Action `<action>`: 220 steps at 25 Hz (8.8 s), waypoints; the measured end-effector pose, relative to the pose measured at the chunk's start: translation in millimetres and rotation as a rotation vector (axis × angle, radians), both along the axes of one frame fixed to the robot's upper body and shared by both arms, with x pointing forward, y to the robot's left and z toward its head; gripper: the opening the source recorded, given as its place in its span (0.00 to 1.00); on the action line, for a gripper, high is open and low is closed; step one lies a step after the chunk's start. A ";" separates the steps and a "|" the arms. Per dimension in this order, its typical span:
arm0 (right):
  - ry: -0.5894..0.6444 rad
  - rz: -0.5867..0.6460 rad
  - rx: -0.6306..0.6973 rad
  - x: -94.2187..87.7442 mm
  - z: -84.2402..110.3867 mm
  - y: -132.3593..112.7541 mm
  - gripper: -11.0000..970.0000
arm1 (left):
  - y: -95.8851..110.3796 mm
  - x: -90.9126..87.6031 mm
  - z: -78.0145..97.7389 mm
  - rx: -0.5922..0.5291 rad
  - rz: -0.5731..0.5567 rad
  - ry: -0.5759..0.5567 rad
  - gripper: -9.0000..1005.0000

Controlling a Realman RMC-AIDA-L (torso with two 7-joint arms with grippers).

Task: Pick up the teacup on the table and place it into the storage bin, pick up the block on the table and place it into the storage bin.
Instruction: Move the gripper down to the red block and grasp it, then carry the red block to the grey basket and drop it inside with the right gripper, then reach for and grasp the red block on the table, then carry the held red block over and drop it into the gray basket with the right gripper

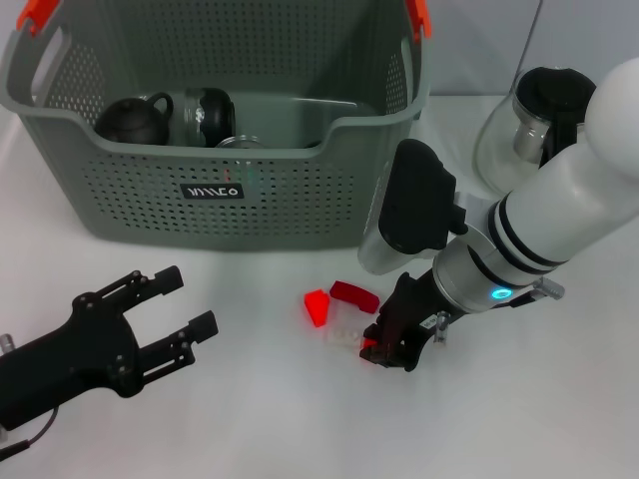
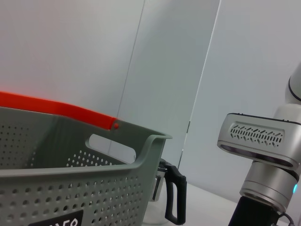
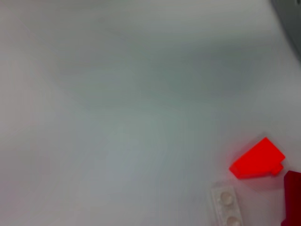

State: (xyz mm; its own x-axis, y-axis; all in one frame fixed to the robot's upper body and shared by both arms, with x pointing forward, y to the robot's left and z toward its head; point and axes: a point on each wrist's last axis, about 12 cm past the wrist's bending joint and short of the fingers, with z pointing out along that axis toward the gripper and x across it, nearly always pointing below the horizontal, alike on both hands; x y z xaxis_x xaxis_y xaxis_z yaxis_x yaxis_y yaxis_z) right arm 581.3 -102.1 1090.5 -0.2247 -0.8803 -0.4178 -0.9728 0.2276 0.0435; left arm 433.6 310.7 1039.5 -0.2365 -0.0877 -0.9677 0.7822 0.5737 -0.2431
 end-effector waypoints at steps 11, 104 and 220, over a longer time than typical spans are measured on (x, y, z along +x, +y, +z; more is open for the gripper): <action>0.004 -0.011 -0.001 0.1 -0.1 -0.6 0.23 | -0.7 0.1 -0.4 -0.001 0.001 0.001 0.75; 0.042 -0.005 0.041 -3.5 121.2 -51.2 0.65 | 17.1 -2.2 0.5 -0.052 0.154 -0.017 0.75; -0.336 -0.283 0.313 99.3 141.2 67.6 0.26 | 14.1 -0.1 -1.8 -0.058 0.170 -0.006 0.75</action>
State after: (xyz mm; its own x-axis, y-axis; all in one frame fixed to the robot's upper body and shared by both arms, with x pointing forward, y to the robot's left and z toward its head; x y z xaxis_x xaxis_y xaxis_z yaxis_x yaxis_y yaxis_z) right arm 680.6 -34.5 1231.7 -0.2439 -0.6264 -0.7403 -0.8470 0.5094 -0.1520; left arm 433.5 324.7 1037.6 -0.2082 -0.1817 -0.9611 0.6768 0.6826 -0.2757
